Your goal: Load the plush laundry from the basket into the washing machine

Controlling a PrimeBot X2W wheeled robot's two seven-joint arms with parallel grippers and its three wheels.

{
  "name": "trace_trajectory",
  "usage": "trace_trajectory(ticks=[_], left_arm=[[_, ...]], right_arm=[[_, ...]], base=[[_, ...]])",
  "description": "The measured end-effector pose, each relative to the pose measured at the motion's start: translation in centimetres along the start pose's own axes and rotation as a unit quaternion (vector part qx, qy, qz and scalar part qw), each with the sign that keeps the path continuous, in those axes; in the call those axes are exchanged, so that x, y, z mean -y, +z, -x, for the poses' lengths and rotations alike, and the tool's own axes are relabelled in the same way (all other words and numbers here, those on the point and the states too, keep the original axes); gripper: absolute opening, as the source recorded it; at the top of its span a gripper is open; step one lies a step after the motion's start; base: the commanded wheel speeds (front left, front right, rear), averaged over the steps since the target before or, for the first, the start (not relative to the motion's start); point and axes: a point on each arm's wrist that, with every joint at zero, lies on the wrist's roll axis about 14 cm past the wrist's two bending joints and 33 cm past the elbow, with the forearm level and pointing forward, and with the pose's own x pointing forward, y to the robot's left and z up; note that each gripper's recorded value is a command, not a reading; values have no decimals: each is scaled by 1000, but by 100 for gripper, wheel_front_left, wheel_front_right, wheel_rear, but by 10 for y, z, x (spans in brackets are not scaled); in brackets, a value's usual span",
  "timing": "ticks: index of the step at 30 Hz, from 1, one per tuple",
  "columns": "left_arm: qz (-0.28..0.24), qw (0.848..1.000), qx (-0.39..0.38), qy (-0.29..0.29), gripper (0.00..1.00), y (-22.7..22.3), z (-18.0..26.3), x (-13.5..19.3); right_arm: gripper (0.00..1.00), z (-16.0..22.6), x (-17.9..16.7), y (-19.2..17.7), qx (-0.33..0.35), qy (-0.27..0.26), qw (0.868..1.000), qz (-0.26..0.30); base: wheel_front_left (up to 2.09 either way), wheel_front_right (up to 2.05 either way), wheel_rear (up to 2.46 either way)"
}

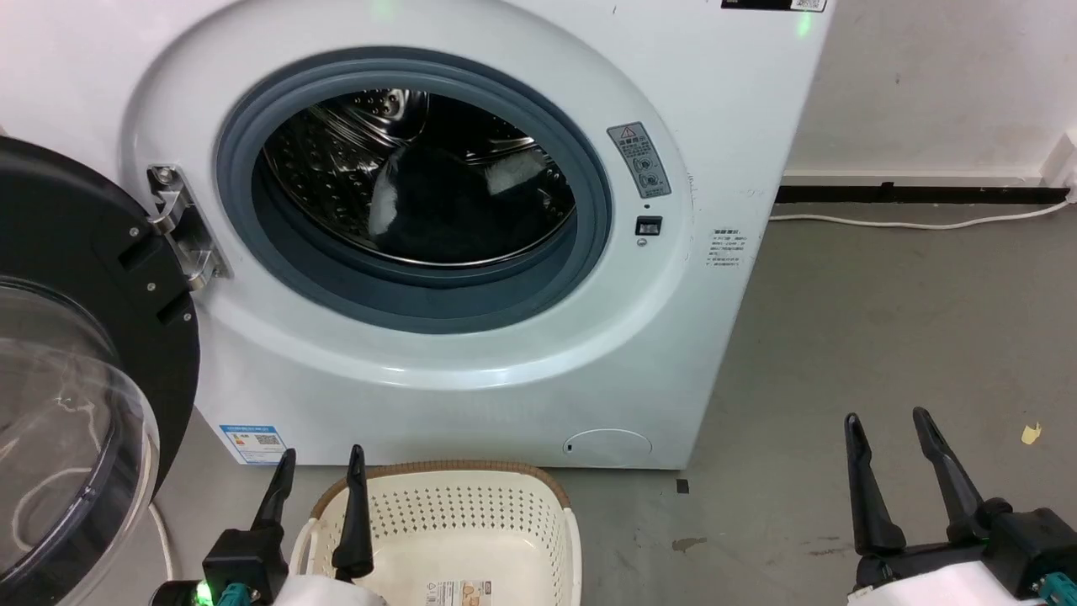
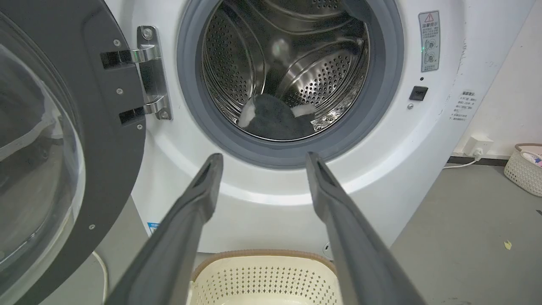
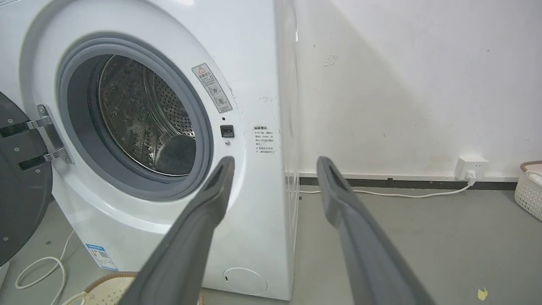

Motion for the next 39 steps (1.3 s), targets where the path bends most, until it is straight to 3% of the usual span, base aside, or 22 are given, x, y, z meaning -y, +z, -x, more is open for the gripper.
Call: trace_trajectory(ticks=[3,4,39], left_arm=[[1,1000,-1,1,100,0,0,-1],[1,1000,-1,1,0,-1,0,0],[-11,1000,-17,2,0,0,0,-2]], right_arm=[[100,0,-1,0,-1,2,1000,-1],[0,0,-1,0,-1,2,1000,-1],[0,-3,-6,-9,-32,12,999,11]], base=[[0,0,0],[0,0,0],[0,0,0]])
